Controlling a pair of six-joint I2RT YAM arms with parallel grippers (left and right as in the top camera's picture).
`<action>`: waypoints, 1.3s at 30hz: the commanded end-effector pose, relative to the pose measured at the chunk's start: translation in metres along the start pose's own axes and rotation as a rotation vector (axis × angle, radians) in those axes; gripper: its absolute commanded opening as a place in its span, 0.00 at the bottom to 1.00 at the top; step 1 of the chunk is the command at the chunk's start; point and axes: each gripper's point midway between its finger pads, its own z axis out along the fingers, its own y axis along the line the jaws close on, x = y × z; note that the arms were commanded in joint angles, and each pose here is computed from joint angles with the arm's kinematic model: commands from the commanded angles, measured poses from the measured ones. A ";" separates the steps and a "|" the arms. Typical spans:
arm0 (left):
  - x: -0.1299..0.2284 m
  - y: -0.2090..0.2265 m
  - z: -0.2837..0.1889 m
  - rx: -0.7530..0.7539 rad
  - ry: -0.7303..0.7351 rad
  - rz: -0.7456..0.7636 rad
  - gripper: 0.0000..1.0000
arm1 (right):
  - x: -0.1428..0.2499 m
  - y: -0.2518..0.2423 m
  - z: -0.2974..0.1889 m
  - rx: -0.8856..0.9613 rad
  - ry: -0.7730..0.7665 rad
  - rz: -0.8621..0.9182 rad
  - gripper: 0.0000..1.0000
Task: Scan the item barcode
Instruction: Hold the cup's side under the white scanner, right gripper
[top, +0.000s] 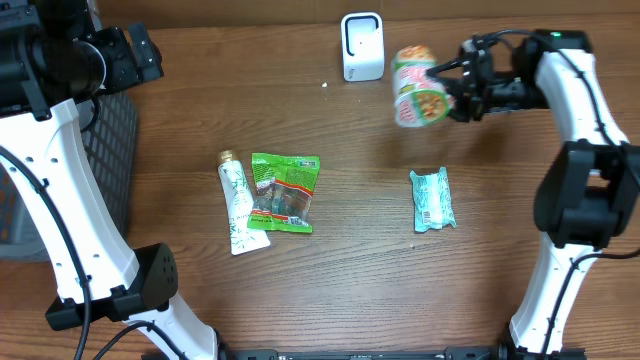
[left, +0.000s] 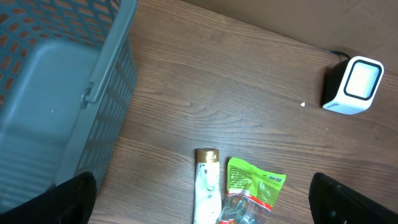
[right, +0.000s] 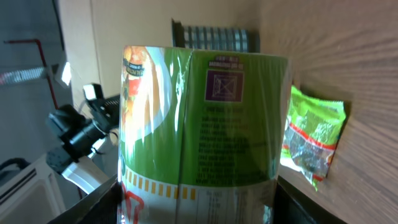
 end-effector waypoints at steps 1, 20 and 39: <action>0.000 0.003 -0.001 -0.012 -0.003 -0.015 1.00 | 0.004 0.048 -0.010 -0.049 -0.038 -0.120 0.57; 0.000 0.003 -0.001 -0.012 -0.003 -0.015 1.00 | -0.064 -0.002 0.029 0.933 -0.158 -0.420 0.53; 0.000 0.003 -0.001 -0.012 -0.003 -0.015 1.00 | -0.148 -0.016 0.071 1.335 -0.466 -0.768 0.51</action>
